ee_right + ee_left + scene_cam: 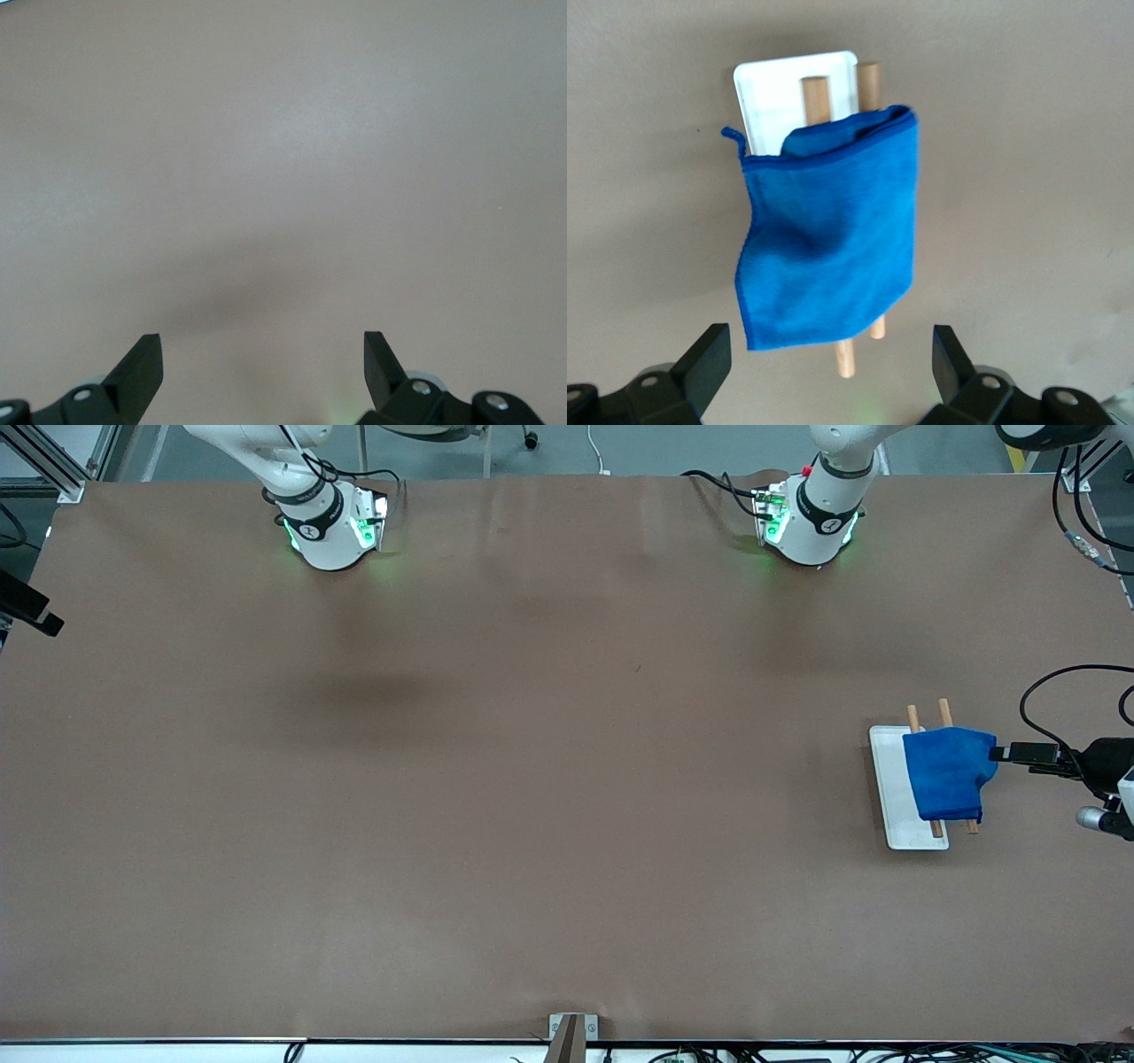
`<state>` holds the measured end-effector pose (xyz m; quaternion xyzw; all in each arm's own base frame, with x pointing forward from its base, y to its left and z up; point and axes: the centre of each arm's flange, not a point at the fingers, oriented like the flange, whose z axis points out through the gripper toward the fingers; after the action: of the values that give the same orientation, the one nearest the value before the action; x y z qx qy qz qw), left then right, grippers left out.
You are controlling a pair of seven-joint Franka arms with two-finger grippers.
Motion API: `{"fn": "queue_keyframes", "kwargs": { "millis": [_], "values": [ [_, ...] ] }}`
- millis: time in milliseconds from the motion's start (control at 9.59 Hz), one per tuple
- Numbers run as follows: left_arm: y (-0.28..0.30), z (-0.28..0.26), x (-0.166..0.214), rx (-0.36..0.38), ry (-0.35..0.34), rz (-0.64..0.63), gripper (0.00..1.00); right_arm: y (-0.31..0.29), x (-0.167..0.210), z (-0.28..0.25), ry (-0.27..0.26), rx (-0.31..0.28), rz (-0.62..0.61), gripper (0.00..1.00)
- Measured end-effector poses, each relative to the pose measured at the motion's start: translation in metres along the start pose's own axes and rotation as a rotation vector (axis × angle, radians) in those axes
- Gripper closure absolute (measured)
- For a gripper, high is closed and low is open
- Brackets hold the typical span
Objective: Right arm passes towel to left arm to hang
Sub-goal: 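Lower the towel onto the dowel rods and open the left gripper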
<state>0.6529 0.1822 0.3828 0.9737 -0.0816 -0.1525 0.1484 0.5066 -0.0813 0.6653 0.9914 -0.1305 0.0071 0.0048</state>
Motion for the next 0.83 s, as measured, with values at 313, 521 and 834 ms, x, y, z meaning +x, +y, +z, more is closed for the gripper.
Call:
{"fn": "queue_keyframes", "kwargs": {
  "millis": [313,521,834],
  "values": [
    [0.059,-0.026,0.006,0.061,0.028,-0.067,0.0,0.0,0.0,0.0,0.0,0.0,0.001,0.0],
    [0.085,-0.029,0.013,0.066,0.038,-0.116,0.0,0.0,0.0,0.0,0.0,0.0,0.0,0.0],
    [0.139,-0.048,0.014,0.072,0.079,-0.182,0.0,-0.001,0.0,0.0,0.0,0.0,-0.003,0.0]
  ]
}}
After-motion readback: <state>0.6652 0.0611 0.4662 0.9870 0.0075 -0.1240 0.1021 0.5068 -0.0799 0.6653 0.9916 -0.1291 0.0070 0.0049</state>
